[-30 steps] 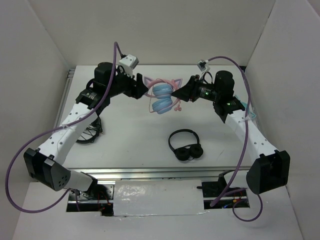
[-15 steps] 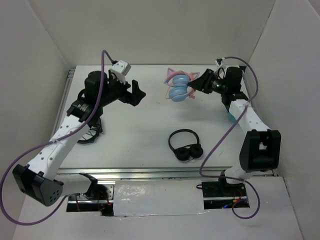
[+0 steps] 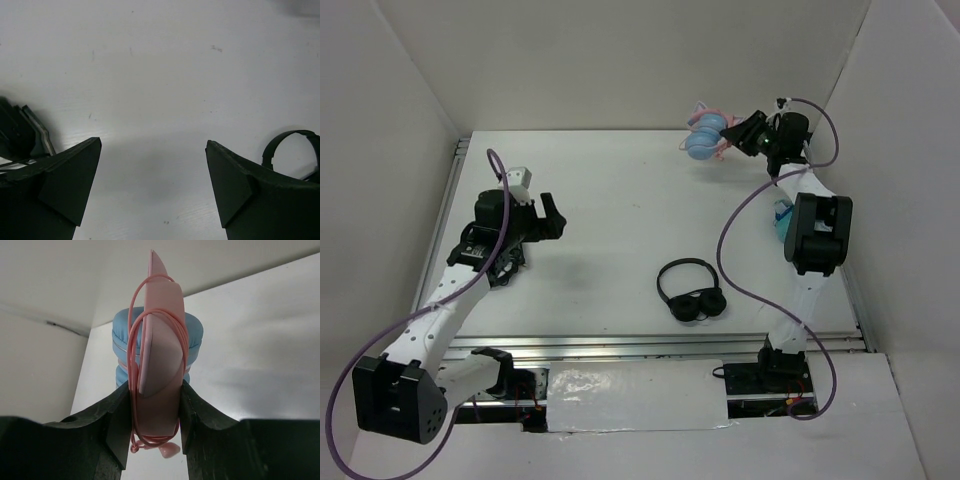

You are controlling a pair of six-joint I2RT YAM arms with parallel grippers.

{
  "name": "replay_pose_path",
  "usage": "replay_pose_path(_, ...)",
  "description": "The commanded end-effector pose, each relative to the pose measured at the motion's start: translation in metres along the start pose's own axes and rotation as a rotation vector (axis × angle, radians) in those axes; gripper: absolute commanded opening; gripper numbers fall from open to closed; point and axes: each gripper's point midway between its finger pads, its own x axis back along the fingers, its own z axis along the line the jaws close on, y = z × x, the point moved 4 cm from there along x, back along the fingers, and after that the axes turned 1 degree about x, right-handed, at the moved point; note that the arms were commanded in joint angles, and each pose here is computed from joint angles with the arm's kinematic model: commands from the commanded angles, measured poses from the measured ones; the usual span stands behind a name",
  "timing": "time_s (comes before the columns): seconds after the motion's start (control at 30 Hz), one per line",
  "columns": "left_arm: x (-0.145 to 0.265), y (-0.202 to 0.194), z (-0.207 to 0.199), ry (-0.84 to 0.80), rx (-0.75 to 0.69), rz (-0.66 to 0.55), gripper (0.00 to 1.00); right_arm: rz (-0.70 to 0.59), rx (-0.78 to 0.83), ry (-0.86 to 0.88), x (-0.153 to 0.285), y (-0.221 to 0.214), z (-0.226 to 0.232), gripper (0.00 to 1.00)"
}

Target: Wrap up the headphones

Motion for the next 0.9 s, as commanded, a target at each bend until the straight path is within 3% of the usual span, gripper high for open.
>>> replay_pose_path(0.0, 0.003, 0.023, 0.003, -0.028, 0.061, -0.111, 0.99, -0.143, 0.029, 0.048, -0.019, 0.046, 0.01, 0.0)
replay_pose_path(0.03, 0.003, 0.02, 0.006, -0.025, 0.066, -0.106, 0.99, -0.164, 0.041, 0.05, -0.025, 0.06, 0.013, 0.0)
replay_pose_path(0.17, 0.004, 0.02, 0.013, -0.014, 0.077, -0.115, 0.99, -0.081, -0.07, -0.045, -0.049, 0.039, -0.043, 0.0)
replay_pose_path(0.43, -0.002, 0.013, 0.022, -0.015, 0.092, -0.087, 0.99, -0.037, -0.247, -0.131, -0.044, 0.015, -0.099, 0.0)
replay_pose_path(0.63, -0.001, 0.012, 0.023, -0.038, 0.111, -0.091, 0.99, 0.012, -0.269, -0.24, -0.032, 0.001, -0.122, 0.19)
replay_pose_path(0.7, 0.0, 0.01, 0.026, -0.023, 0.112, -0.088, 0.99, 0.032, -0.278, -0.257, -0.028, -0.003, -0.129, 0.44)
replay_pose_path(0.73, 0.001, 0.011, 0.027, -0.012, 0.112, -0.092, 0.99, 0.045, -0.29, -0.267, -0.025, -0.007, -0.131, 0.86)
replay_pose_path(0.77, 0.002, 0.009, 0.028, -0.004, 0.111, -0.088, 0.99, 0.034, -0.294, -0.26, -0.022, -0.002, -0.127, 0.99)
replay_pose_path(0.87, 0.005, 0.013, 0.029, 0.005, 0.114, -0.106, 0.99, 0.021, -0.296, -0.253, -0.006, 0.0, -0.122, 1.0)
